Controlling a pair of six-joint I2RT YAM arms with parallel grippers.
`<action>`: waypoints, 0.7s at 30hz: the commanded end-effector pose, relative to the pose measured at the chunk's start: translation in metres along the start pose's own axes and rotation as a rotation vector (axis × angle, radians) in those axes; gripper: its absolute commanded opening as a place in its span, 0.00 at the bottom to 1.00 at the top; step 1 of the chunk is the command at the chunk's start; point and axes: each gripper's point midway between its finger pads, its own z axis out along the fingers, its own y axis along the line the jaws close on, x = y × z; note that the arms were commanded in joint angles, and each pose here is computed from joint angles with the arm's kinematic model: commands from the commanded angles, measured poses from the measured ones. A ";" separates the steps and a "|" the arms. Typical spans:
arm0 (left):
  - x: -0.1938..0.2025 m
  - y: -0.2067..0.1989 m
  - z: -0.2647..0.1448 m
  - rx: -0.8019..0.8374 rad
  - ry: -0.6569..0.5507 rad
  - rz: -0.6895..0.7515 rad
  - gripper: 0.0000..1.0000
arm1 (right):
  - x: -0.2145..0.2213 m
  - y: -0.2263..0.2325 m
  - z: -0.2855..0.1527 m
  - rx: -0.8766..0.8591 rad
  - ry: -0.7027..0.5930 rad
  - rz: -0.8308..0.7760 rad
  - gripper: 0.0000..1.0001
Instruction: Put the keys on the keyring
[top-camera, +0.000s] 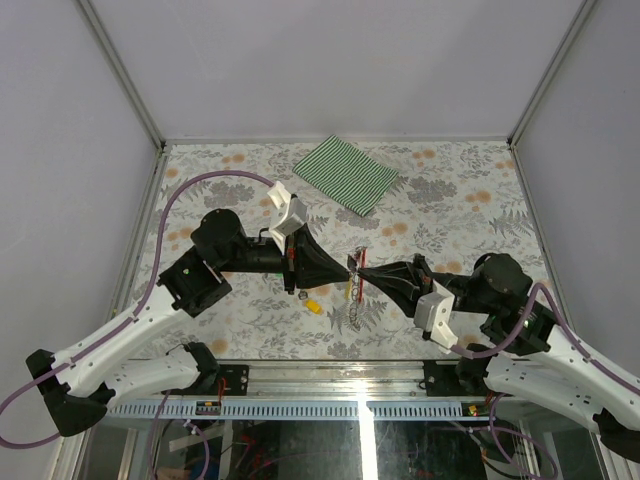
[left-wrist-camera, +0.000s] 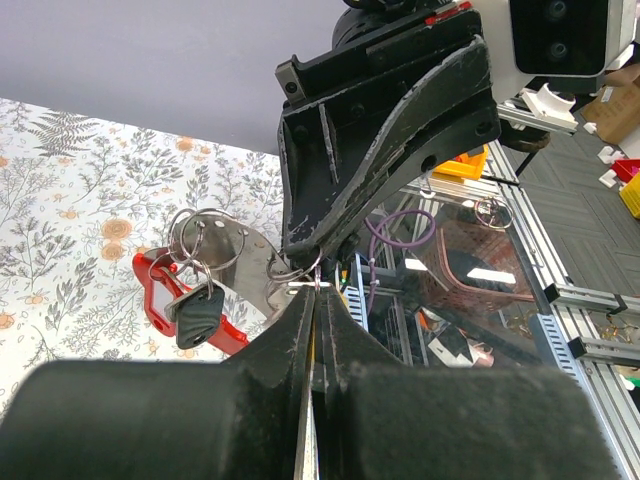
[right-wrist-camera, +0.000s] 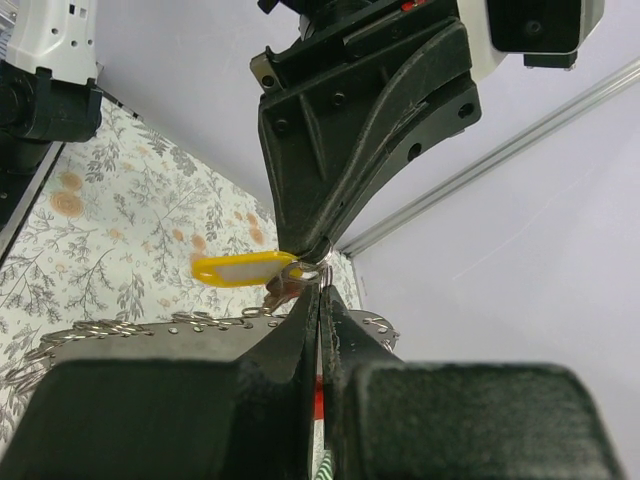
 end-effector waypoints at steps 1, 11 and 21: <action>-0.018 -0.006 -0.001 0.007 -0.055 0.046 0.00 | -0.031 -0.017 -0.002 0.047 -0.101 -0.043 0.00; -0.016 -0.004 -0.002 -0.004 -0.063 0.045 0.00 | -0.041 -0.014 -0.004 0.030 -0.140 -0.011 0.00; -0.017 -0.005 -0.002 -0.001 -0.062 0.048 0.00 | -0.042 -0.016 -0.002 0.035 -0.152 -0.017 0.00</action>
